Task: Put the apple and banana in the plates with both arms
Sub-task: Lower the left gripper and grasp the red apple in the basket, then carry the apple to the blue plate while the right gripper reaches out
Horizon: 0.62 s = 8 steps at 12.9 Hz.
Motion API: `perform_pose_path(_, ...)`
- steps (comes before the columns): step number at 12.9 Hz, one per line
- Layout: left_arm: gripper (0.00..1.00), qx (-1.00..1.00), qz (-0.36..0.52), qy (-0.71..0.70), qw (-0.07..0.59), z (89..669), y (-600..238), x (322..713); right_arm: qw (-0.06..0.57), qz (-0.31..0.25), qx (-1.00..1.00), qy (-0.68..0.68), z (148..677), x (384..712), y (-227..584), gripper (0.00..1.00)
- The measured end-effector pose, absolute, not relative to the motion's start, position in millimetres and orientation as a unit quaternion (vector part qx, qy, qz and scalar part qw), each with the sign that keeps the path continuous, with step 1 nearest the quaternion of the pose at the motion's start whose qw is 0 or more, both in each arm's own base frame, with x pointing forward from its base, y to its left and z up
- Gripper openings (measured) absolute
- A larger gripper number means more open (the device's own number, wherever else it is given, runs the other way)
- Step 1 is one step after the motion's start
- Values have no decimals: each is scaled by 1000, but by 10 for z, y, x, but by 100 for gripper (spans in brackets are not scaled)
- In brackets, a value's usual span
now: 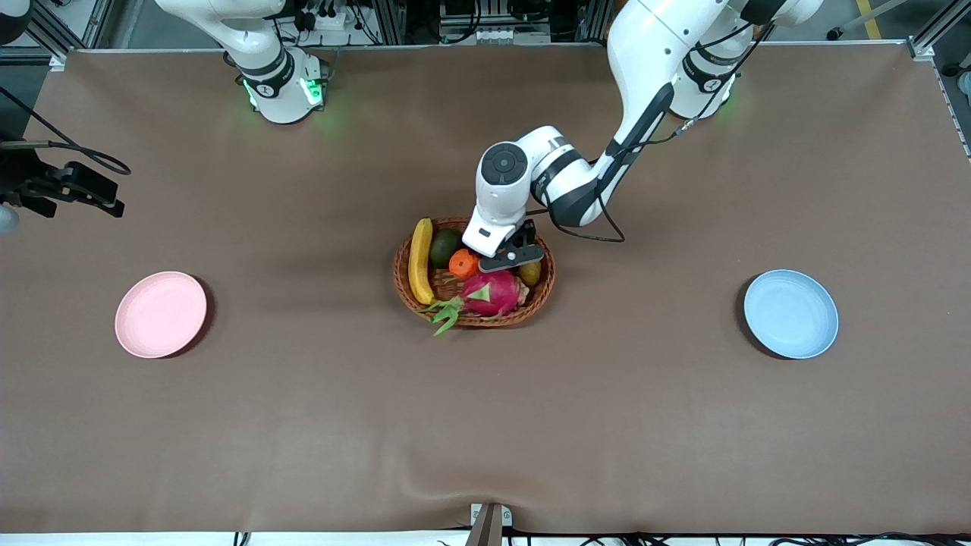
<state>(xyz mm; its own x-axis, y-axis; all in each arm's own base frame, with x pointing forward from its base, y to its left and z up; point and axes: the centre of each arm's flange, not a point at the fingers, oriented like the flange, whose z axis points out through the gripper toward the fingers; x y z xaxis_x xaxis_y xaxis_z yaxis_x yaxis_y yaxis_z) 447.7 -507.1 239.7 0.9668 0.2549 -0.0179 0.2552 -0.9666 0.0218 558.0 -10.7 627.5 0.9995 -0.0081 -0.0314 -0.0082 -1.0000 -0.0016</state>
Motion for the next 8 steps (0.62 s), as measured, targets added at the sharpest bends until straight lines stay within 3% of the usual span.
perform_pose_path(5, 79, 986, 6, 166, -22, 3377, -4907, 4506, 3, 25, -1000, 3, 6258, 5558, -87, 100)
perform_pose_path(8, 79, 979, 24, 200, -20, 4110, -4380, 4815, 34, 31, -999, 1, 6252, 5547, 28, 97)
